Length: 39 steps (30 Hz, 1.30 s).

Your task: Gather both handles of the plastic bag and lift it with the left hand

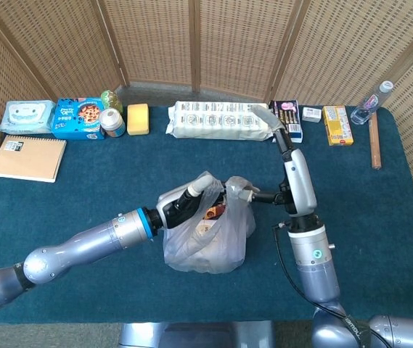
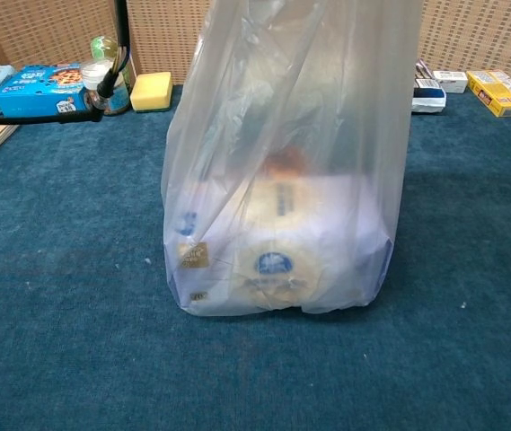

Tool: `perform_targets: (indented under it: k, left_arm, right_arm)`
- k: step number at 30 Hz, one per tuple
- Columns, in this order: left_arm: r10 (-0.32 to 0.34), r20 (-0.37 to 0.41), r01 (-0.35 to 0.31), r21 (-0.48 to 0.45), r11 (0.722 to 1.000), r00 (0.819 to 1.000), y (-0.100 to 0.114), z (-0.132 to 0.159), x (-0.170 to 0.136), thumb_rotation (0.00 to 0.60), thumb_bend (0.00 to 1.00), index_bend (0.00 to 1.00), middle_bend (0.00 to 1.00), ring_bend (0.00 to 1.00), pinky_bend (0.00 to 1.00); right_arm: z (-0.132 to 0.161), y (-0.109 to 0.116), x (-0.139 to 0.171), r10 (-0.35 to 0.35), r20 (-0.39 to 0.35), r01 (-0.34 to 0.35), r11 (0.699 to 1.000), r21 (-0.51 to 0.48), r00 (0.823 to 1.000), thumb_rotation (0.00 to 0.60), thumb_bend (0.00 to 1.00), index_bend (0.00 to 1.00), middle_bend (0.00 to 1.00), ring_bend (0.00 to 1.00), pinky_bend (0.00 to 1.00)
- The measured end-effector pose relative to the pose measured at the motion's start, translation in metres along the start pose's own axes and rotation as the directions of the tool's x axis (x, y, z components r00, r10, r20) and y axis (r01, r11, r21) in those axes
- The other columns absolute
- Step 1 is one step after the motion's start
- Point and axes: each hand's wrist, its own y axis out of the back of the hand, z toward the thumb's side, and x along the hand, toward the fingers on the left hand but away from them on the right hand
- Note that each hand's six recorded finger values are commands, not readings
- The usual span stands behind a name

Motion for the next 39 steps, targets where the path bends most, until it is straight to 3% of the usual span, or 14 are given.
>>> perform_targets:
  k: [15,19,24,39]
  left_arm:
    - [-0.041,-0.017,0.041,-0.019,0.999,0.999,-0.01,-0.001,0.009,0.0,0.13,0.35,0.16,0.02,0.08]
    - [-0.049,-0.018,0.048,-0.051,0.998,0.999,-0.01,0.001,0.007,0.0,0.13,0.35,0.2,0.07,0.08]
    - [-0.044,-0.011,0.043,-0.108,0.993,0.999,-0.007,0.003,0.005,0.0,0.14,0.35,0.27,0.13,0.15]
    - [-0.032,0.005,0.032,-0.26,0.965,0.999,0.005,0.009,-0.002,0.0,0.14,0.36,0.31,0.17,0.17]
  right_arm:
    - [-0.006,0.0,-0.007,-0.004,0.026,0.004,1.0,0.008,1.0,0.6,0.15,0.1,0.11,0.09,0.03]
    - [-0.009,-0.002,-0.008,0.001,0.034,-0.002,1.0,0.016,0.999,0.6,0.15,0.11,0.11,0.09,0.03]
    - [-0.015,-0.001,-0.011,0.003,0.053,-0.005,0.999,0.037,0.999,0.6,0.15,0.12,0.11,0.09,0.02]
    - [-0.035,0.013,-0.01,0.039,0.127,-0.053,0.993,0.109,0.991,0.6,0.15,0.12,0.11,0.07,0.01]
